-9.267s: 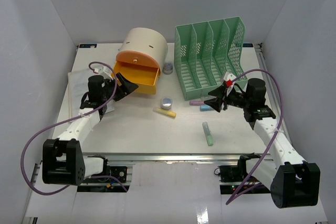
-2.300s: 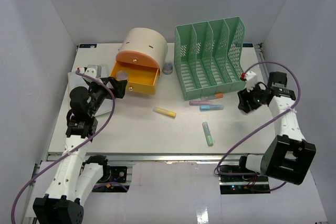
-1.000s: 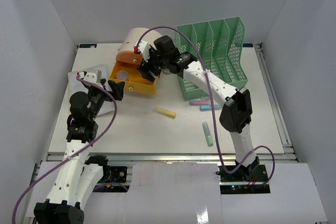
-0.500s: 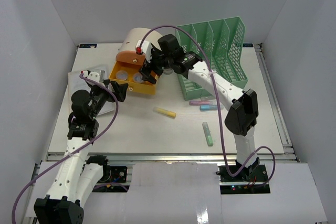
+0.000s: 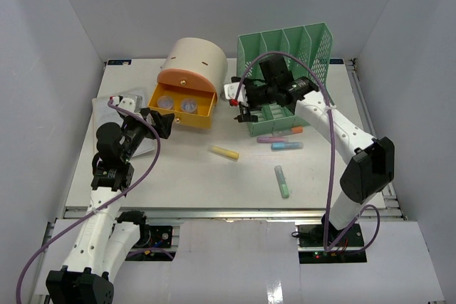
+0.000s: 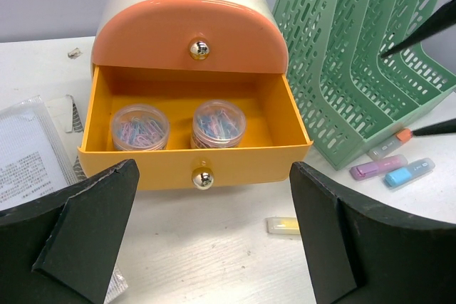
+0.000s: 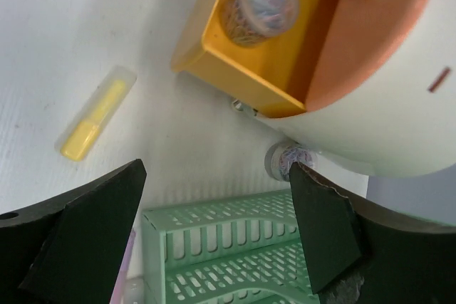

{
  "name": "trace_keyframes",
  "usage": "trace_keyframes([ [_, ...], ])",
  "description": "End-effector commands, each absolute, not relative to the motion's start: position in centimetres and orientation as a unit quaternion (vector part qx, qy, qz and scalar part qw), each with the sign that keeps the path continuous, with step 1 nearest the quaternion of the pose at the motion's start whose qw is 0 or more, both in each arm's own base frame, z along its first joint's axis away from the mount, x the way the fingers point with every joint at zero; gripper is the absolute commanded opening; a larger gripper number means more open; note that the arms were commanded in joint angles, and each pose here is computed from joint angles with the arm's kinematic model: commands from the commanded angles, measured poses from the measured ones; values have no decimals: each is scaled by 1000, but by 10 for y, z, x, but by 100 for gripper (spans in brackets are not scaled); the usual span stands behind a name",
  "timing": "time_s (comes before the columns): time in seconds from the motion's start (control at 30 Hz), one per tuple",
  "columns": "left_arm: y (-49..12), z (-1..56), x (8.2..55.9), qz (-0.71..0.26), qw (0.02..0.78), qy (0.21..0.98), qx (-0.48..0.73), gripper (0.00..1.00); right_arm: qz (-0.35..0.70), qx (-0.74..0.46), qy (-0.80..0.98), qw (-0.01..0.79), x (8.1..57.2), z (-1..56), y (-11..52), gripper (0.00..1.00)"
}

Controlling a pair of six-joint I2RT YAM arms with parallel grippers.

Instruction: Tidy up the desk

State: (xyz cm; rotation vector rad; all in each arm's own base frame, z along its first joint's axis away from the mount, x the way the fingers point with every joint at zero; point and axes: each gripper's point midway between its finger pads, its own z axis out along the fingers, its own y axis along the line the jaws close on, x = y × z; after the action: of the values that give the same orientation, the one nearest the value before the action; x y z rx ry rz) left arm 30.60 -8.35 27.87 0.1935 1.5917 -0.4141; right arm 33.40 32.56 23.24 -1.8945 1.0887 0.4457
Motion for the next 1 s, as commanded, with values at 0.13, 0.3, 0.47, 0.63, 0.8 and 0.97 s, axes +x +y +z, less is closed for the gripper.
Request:
trace_keyframes([
  [0.13,-83,289,304,-184,689,695,91,98,79,-799,428,416,405,190,341,82],
  [0.3,-82,289,304,-180,689,696,91,98,47,-761,494,417,450,166,348,79],
  [0.47,-82,291,304,-179,691,695,92,98,9,-736,537,412,481,142,337,79],
  [0.63,-84,293,302,-182,692,692,96,98,-4,-714,571,406,501,134,306,79],
  [0.8,-85,295,301,-185,694,689,97,98,-10,-705,589,395,505,124,280,79],
  [0.97,-85,295,301,-186,693,690,96,98,-3,-700,597,392,507,117,269,79],
])
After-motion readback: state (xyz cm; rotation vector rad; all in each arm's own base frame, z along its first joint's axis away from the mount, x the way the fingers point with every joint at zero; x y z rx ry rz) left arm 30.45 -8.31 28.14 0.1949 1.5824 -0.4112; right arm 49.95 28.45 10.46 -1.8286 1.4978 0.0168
